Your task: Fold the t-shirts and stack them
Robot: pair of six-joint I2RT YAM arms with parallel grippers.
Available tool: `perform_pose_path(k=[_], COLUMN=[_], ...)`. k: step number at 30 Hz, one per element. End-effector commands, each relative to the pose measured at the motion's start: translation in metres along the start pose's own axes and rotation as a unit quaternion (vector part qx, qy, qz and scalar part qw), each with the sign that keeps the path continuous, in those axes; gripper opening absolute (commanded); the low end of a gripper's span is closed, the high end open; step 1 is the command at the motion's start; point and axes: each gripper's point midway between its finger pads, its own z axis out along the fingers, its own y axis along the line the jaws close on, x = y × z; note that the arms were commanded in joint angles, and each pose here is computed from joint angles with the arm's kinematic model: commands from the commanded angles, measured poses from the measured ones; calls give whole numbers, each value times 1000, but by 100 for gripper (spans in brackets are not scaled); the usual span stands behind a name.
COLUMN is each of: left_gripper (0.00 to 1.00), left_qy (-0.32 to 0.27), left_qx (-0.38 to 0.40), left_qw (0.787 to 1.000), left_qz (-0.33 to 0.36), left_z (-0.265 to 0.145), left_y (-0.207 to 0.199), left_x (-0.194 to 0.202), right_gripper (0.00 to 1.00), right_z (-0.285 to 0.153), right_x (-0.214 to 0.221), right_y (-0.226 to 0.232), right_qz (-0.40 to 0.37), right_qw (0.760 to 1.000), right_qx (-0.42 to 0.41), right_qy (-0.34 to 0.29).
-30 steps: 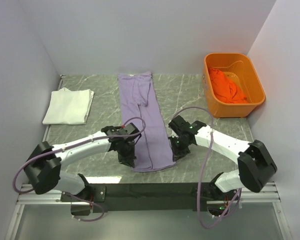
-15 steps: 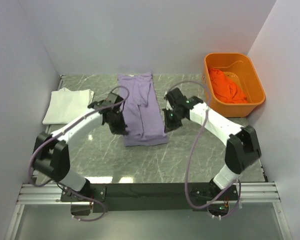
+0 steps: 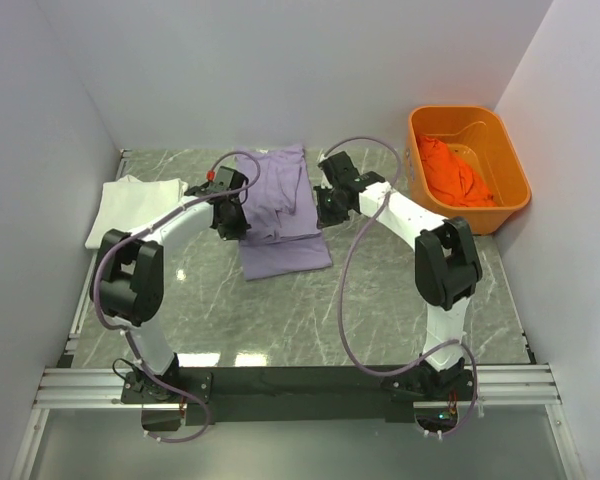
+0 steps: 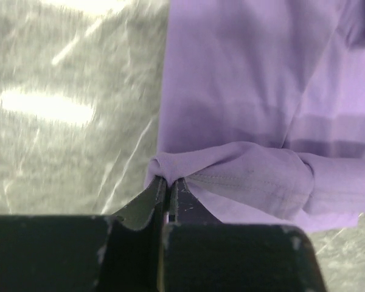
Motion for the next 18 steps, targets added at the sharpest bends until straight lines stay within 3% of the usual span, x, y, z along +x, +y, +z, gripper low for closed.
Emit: perform_pose_path(k=[1, 18], left_gripper=[2, 2], left_qy=[-59, -63], left_qx=[18, 40], left_qw=[998, 997], left_qz=[5, 0], left_z=[3, 23], left_y=[-9, -19], left_x=[-36, -39], right_gripper=[0, 0], right_z=[1, 20], right_x=[-39, -40], right_y=[0, -21], right_qz=[-11, 7], right_qw=[998, 998], right_qx=[-1, 11], right_qy=[-57, -54])
